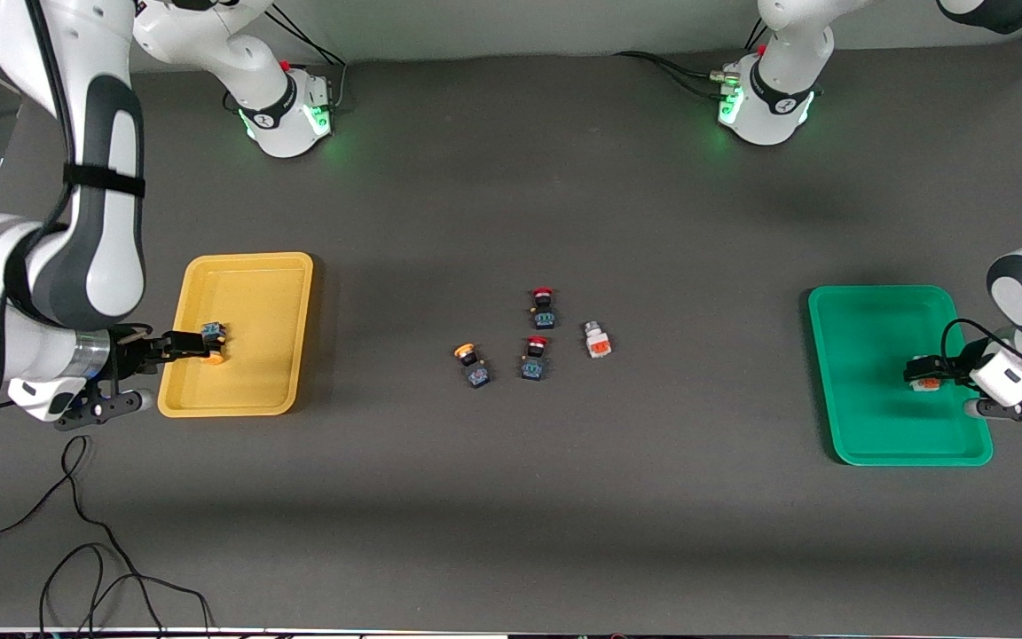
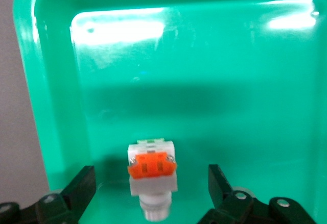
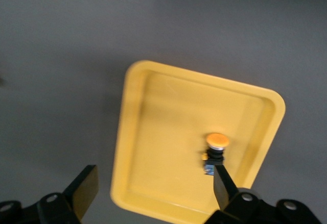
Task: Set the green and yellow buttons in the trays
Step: 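Open both grippers to release the items into the trays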
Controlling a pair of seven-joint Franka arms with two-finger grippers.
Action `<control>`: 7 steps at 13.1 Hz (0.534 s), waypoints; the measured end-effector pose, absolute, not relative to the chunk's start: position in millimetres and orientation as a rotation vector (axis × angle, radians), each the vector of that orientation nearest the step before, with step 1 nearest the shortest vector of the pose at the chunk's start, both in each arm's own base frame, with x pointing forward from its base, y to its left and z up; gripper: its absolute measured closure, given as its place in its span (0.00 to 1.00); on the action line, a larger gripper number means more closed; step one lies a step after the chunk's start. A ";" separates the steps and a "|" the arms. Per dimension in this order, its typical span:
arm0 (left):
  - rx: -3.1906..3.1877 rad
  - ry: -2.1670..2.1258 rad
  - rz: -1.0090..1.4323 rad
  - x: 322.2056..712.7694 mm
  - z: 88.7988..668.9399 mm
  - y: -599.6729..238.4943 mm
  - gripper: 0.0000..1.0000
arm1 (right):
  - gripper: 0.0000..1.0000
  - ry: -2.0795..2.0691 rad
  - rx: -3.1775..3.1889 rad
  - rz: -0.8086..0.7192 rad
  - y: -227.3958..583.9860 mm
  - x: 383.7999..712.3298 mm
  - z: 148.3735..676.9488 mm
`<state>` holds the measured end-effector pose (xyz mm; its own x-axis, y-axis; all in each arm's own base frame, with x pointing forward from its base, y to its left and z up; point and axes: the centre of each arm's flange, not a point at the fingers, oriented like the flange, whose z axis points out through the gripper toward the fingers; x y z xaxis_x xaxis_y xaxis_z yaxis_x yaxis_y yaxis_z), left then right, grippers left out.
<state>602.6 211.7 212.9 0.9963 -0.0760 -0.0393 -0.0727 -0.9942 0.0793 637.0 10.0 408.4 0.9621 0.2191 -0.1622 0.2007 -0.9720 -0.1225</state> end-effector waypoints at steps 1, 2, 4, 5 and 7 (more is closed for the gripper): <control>3.045 -0.129 -0.095 605.7 233.2 207.9 0.03 | 0.00 -0.328 -3.018 0.253 41.6 640.0 422.0; 3.024 -0.152 -0.134 609.5 262.2 201.1 0.11 | 0.00 -0.348 -3.028 0.241 77.3 639.8 428.5; 2.987 -0.199 -0.207 616.5 328.1 181.2 0.13 | 0.00 -0.391 -3.049 0.229 151.6 632.5 433.0; 2.975 -0.202 -0.236 619.5 357.5 171.4 0.13 | 0.00 -0.420 -3.061 0.219 192.7 626.7 433.1; 2.963 -0.163 -0.285 628.2 400.4 143.9 0.18 | 0.00 -0.479 -3.087 0.167 273.8 612.8 424.6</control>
<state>628.2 143.9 400.4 0.9759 -0.1231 -0.1801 -0.0925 -0.9812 0.1693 612.8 273.8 424.6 0.9474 0.3027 -0.1036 0.3013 -0.9531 -0.0296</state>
